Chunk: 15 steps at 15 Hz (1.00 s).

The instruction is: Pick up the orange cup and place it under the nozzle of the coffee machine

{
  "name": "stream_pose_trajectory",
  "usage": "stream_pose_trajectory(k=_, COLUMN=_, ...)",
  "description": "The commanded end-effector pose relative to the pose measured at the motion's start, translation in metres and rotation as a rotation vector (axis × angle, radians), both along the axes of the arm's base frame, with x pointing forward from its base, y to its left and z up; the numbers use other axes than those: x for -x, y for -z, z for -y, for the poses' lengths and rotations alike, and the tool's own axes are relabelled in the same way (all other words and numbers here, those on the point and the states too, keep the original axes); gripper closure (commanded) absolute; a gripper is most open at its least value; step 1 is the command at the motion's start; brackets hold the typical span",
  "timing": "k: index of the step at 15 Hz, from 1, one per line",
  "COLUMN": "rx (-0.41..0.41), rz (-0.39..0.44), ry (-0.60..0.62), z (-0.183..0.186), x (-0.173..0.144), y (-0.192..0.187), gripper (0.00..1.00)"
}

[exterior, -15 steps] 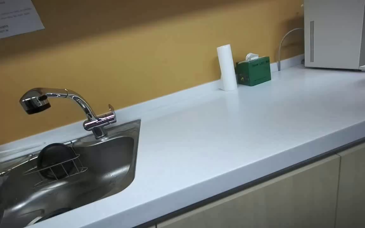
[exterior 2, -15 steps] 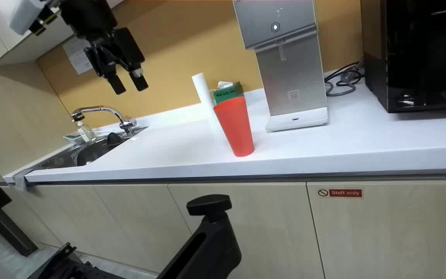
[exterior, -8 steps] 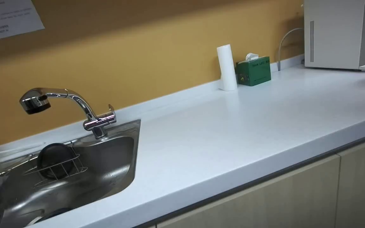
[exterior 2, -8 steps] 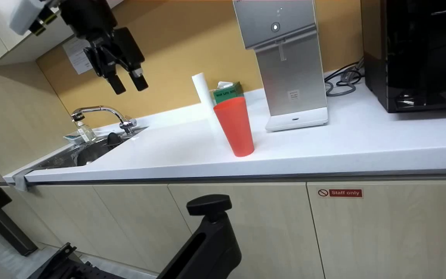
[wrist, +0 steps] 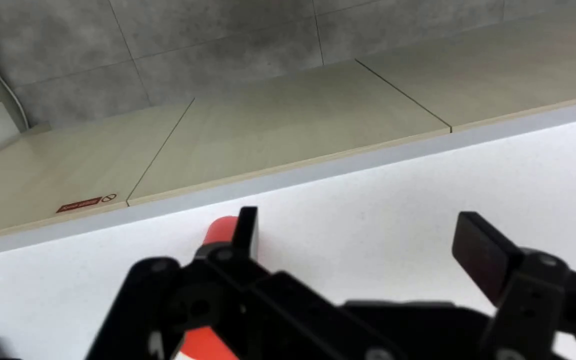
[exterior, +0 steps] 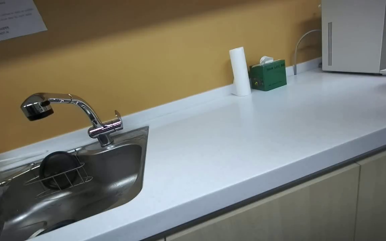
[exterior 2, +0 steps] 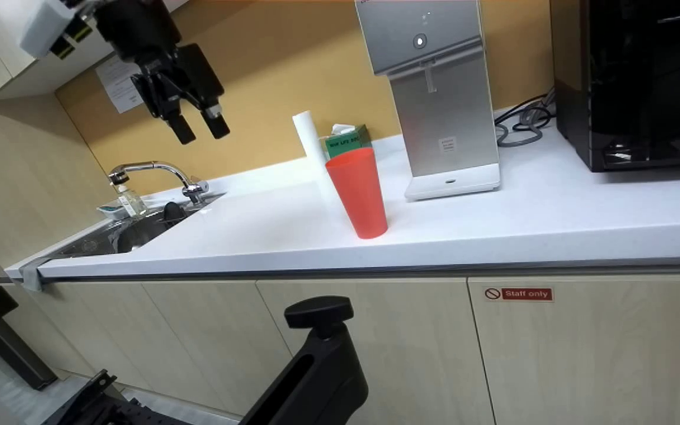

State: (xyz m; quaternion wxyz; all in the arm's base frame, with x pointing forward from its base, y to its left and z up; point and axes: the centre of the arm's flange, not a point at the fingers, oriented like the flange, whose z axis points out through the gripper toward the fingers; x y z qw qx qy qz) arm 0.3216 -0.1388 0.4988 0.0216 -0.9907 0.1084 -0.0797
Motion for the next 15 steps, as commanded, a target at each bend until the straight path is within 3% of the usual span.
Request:
stream_pose_trajectory(k=1, rx=0.067, rz=0.089, ry=0.031, z=-0.008, x=-0.002, y=0.022, gripper=0.0)
stream_pose_trajectory(k=9, rx=0.208, rz=0.367, ry=0.146, z=0.003, x=-0.006, y=0.072, gripper=0.0)
stream_pose_trajectory(k=12, rx=0.23, rz=0.374, ry=0.199, z=0.018, x=-0.015, y=0.082, gripper=0.0)
stream_pose_trajectory(k=15, rx=0.221, rz=0.314, ry=0.237, z=0.029, x=-0.022, y=0.101, gripper=0.0)
